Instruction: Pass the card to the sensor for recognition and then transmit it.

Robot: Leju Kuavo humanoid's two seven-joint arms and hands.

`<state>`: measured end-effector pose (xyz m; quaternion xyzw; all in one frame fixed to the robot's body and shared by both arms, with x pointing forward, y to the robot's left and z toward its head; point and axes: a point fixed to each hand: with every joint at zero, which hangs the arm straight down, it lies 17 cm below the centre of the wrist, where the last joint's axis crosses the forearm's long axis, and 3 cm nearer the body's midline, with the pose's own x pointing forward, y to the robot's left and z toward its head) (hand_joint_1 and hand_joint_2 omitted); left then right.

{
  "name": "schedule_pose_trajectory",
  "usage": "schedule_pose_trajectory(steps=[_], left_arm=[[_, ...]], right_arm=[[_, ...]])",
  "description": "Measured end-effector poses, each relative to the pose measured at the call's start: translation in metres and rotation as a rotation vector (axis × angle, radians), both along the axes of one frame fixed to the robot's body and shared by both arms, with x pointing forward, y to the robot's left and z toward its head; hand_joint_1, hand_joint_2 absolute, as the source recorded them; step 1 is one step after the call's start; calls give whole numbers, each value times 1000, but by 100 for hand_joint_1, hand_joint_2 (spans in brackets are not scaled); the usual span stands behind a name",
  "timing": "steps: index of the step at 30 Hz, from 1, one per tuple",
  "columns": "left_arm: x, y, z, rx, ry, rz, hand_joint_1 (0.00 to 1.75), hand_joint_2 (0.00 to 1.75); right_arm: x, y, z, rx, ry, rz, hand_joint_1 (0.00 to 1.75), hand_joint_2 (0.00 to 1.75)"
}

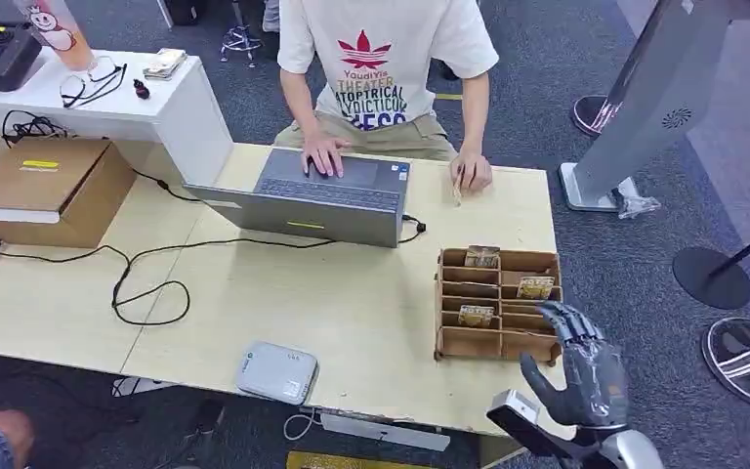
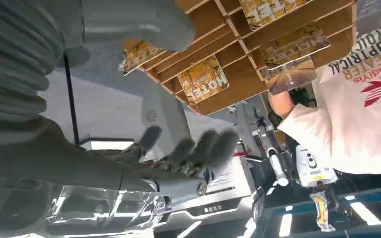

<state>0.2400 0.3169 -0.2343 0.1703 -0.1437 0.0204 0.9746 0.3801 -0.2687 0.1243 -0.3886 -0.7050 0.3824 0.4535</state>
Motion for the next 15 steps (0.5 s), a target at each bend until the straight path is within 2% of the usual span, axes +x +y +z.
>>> schedule_pose_trajectory(steps=[4,5,7,8,11,13,15], left_arm=[[0,-1,0,-9,1,5,0,0],[0,-2,0,-11,1,7,0,0],[0,-2,0,-14,1,10,0,0],[0,-2,-1,-16,1,12,0,0],[0,-3,-1,-23,-1,13,0,0],[1,-4,-1,-25,-6,10,0,0],[1,-4,-1,-25,-7,10,0,0]], right_arm=[[8,-4,-6,-12,14,-6,106,175],[9,-6,-8,-18,18,-7,96,175],[12,-9,-10,-25,24,-10,94,175],[14,-11,-12,-25,28,-12,86,175],[16,-15,-17,-28,41,-20,80,175],[16,-18,-20,-32,48,-24,84,175],[16,-20,-23,-31,56,-28,75,175]])
